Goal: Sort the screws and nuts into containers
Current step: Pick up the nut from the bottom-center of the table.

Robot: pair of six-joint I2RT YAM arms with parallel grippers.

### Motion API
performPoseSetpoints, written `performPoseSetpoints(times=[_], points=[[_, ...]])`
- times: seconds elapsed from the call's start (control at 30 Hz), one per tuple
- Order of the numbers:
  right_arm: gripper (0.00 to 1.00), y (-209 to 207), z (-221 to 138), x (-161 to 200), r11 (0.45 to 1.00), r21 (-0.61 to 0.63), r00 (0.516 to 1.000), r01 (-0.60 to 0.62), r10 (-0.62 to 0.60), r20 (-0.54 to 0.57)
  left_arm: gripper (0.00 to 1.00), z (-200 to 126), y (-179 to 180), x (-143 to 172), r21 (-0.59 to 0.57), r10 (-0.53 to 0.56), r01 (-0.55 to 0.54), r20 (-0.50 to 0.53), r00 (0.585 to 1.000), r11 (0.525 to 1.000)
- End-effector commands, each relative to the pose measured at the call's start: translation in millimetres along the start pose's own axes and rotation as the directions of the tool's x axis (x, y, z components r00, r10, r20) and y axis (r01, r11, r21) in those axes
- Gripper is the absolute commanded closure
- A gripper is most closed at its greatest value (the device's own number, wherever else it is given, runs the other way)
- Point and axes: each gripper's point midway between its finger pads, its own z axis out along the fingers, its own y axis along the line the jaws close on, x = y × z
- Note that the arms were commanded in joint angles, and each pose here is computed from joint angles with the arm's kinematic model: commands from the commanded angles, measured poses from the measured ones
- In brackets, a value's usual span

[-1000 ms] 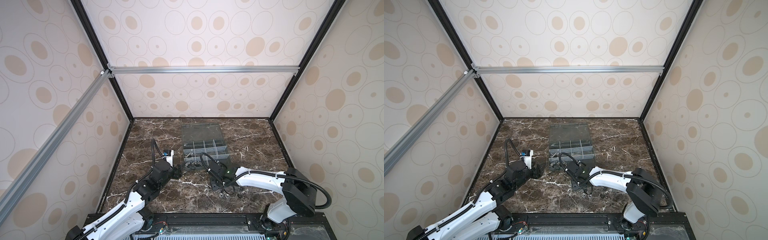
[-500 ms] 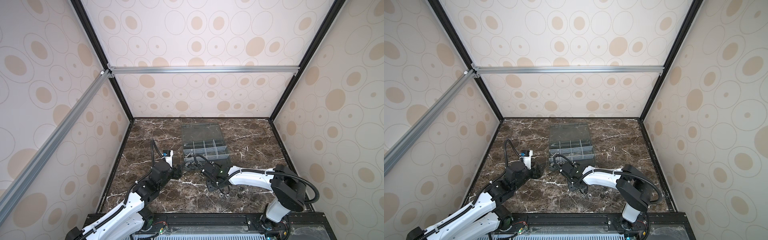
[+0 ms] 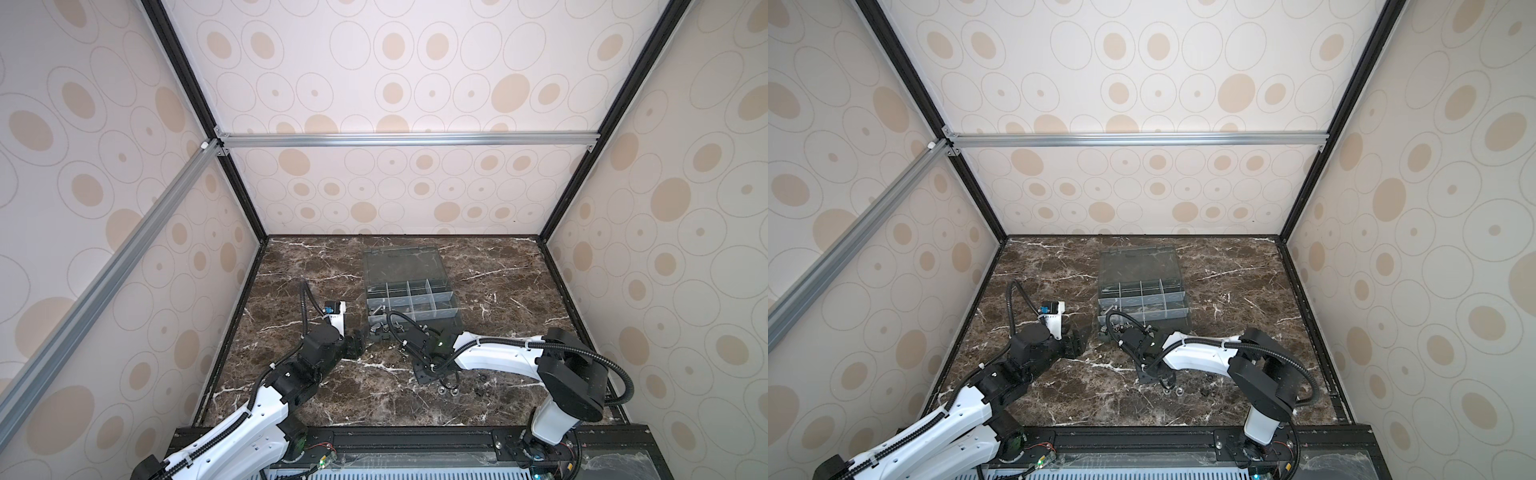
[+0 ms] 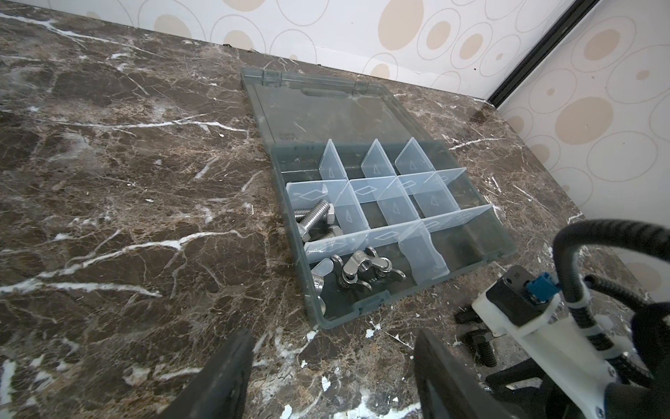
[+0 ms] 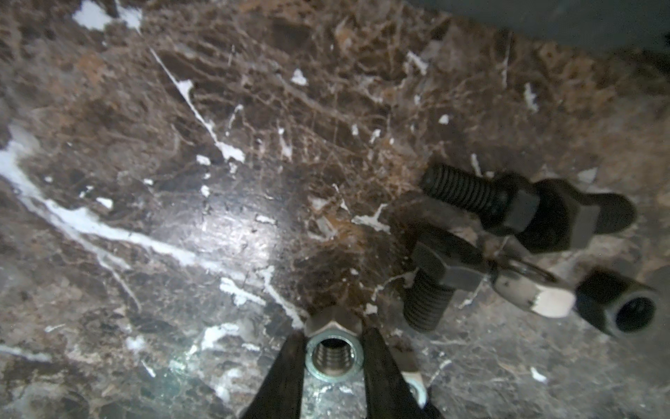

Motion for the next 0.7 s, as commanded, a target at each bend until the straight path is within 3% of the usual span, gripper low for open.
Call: performPoseSetpoints(times=[0.0, 0.5, 0.67], points=[[0.73, -0.8, 3.9, 2.3, 0.999, 0.035, 1.0, 0.006, -0.005, -0.019, 0.29, -2.6, -0.5, -9.1, 0.007, -0.035, 0.034, 0.037, 0.999, 0.999], [0.79, 7.0, 12.7, 0.5, 0.999, 0.04, 0.999, 0.019, -0.017, -0.046, 0.3, -6.4, -0.9, -7.6, 0.028, -0.061, 0.06, 0.052, 0.997, 0.998], [0.8, 11.6, -1.5, -11.7, 1.0, 0.024, 1.0, 0.019, -0.019, -0.004, 0.29, -8.2, -1.4, -8.6, 0.035, -0.066, 0.064, 0.06, 0.996, 0.997]])
